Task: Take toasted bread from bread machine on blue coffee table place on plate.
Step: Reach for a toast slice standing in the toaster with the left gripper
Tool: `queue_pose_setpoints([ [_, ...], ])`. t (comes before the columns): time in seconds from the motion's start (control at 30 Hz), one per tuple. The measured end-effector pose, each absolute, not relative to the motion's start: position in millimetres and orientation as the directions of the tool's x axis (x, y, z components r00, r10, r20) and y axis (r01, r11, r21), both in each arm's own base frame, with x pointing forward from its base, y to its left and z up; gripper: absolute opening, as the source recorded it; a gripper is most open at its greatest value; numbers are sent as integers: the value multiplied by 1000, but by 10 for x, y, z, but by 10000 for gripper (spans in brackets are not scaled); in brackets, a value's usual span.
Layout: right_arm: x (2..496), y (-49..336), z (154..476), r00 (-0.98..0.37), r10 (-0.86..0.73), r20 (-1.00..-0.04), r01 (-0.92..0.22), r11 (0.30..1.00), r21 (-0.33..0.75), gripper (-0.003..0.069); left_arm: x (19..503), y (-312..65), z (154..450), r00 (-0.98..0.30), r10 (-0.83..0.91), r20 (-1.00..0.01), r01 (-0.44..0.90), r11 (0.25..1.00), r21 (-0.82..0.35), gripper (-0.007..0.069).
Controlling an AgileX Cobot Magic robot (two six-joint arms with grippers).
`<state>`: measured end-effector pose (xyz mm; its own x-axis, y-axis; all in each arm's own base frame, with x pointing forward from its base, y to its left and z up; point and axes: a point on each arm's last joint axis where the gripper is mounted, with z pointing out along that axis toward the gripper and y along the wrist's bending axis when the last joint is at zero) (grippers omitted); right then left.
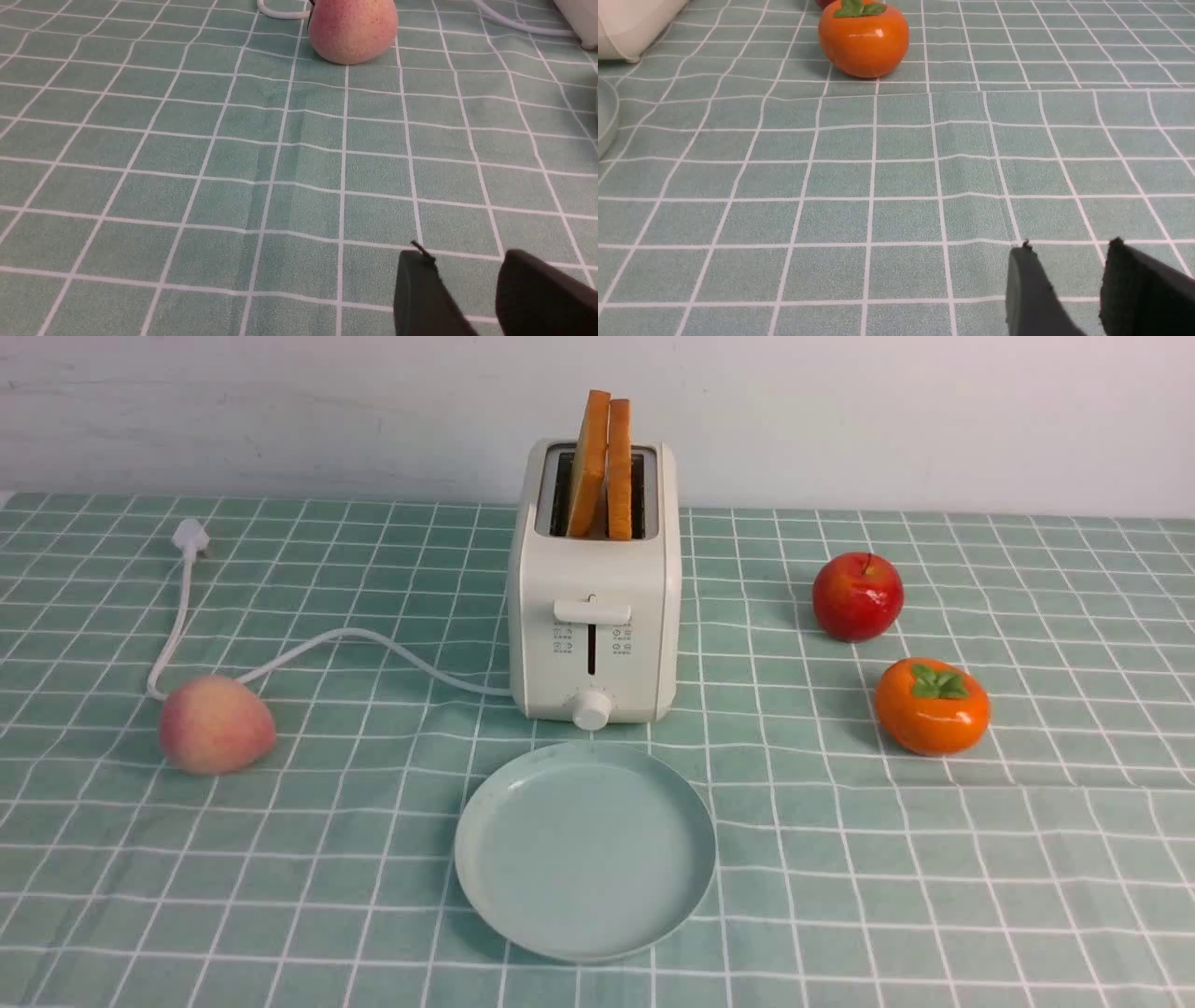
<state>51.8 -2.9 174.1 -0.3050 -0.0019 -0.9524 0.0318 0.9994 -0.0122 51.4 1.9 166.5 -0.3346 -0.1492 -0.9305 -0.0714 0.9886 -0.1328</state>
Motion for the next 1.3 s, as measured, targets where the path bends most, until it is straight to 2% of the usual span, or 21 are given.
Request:
queue_pose_setpoints([
  [0.63, 518, -26, 1741, -305, -4, -952, 25, 1000, -12, 240, 514, 20, 1665, -335, -148, -931, -72, 989, -132, 241],
  [1.0, 518, -25, 1741, -305, -5, -952, 23, 1000, -12, 240, 515, 44, 1669, -332, -88, -939, -76, 995, -66, 241],
  [1.13, 519, -23, 1742, -304, 1, -953, 23, 1000, -6, 240, 539, 35, 1744, -248, -82, -965, -59, 996, -69, 241],
  [1.23, 533, 10, 1762, -261, 131, -956, 22, 991, 130, 240, 562, 22, 1862, -120, -76, -990, -34, 997, -72, 241],
  [1.3, 546, 39, 1800, -211, 285, -935, 17, 957, 288, 240, 568, 14, 1926, -50, -74, -996, -21, 997, -73, 241],
])
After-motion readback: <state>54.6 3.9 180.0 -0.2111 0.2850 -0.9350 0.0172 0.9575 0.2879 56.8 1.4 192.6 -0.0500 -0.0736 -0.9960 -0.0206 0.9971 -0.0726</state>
